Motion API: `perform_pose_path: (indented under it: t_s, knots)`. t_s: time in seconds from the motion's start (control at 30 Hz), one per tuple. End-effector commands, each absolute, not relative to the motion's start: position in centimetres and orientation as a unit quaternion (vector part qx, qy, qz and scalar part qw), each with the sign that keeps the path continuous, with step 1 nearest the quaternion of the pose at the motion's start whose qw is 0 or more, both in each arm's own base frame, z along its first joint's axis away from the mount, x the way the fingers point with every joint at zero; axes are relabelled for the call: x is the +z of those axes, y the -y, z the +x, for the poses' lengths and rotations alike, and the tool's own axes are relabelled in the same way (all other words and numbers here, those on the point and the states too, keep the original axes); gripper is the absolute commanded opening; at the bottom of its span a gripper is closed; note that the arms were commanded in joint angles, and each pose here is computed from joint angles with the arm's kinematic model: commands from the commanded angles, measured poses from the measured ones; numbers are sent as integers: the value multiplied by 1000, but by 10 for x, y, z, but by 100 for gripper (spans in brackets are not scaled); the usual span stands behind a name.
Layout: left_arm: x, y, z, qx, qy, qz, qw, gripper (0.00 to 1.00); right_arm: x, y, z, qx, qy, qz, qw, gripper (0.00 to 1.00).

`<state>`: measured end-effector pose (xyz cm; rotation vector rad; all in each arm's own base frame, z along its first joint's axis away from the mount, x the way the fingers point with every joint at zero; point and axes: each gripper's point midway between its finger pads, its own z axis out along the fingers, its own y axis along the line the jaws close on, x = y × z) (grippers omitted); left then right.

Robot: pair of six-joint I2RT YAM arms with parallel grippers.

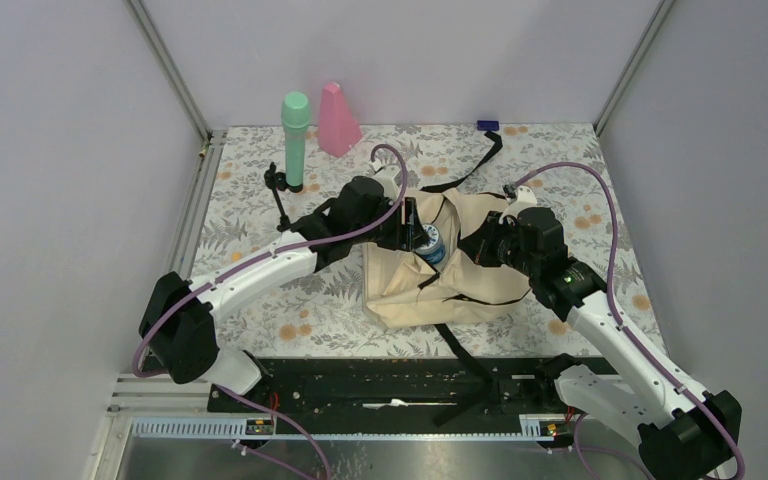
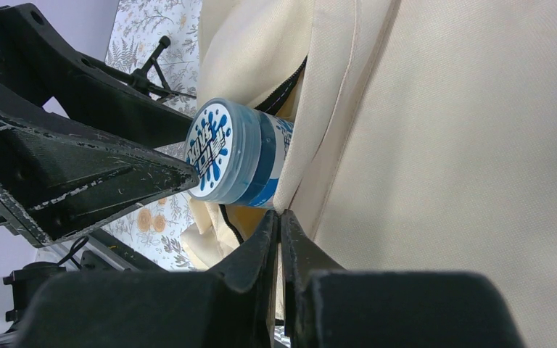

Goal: Pack the student bag
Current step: Place the stationery in the student bag.

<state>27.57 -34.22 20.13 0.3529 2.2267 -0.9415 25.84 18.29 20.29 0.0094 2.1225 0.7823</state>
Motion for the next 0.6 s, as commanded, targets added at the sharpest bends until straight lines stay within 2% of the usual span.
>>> perform_pose_path:
  t_s: [0.0, 0.3, 0.57]
  knots:
    - [220, 352, 273, -398, -832, 159, 353, 53, 266, -192, 271, 353, -795, -13, 493, 0]
    - [234, 372, 264, -431, -808, 189, 354, 54, 266, -195, 273, 357, -795, -15, 490, 0]
    - [237, 390, 255, -421, -805, 214, 360, 55, 266, -194, 273, 354, -796, -14, 491, 0]
